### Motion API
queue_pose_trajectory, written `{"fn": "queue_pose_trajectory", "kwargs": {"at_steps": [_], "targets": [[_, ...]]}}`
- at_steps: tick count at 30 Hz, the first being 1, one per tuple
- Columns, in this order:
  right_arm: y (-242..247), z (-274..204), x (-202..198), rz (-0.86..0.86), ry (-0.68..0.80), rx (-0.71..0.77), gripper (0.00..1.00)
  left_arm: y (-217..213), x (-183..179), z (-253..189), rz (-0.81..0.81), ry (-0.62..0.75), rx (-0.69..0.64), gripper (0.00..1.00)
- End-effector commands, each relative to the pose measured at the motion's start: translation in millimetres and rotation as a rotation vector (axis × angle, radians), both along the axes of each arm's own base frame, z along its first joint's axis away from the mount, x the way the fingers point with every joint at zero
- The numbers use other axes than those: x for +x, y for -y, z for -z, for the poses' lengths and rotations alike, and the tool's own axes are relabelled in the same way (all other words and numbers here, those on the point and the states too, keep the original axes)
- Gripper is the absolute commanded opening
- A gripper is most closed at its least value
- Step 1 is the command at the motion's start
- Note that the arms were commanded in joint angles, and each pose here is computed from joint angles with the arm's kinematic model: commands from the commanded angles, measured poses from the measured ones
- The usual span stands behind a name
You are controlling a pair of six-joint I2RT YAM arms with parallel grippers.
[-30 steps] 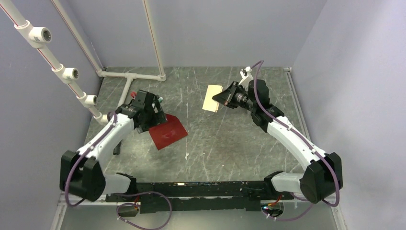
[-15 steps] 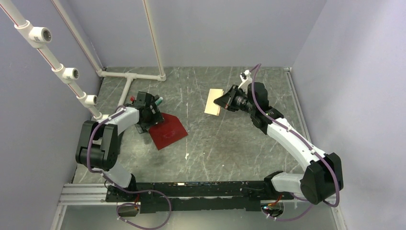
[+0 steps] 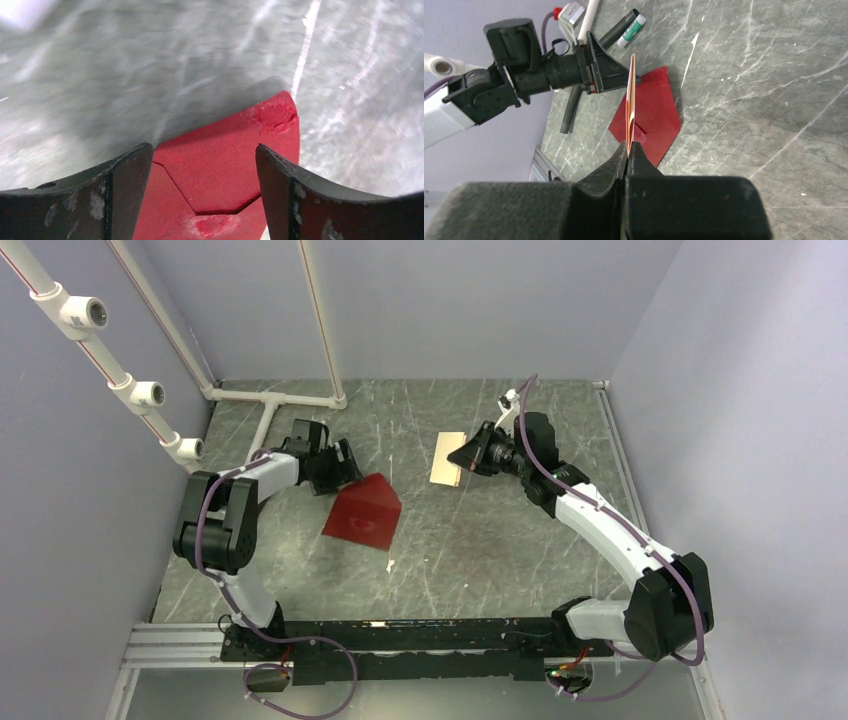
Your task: Place the letter into the envelope and seal it
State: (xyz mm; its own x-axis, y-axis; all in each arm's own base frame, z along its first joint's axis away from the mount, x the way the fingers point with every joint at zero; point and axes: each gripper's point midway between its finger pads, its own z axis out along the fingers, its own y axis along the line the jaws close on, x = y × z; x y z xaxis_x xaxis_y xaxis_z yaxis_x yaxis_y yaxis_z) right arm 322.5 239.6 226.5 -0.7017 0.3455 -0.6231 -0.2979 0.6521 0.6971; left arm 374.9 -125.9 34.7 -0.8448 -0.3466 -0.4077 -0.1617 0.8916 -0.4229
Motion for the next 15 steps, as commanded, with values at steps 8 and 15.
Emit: {"fn": "queue_pose_trajectory", "kwargs": {"at_steps": [8, 15], "targets": [[-6, 22, -5, -0.062, -0.020, -0.017, 0.00, 94, -16, -9, 0.344, -0.021, -0.185, 0.78], [-28, 43, -24, -0.180, -0.079, -0.011, 0.00, 58, 3, -67, 0.167, 0.074, -0.019, 0.81]]}}
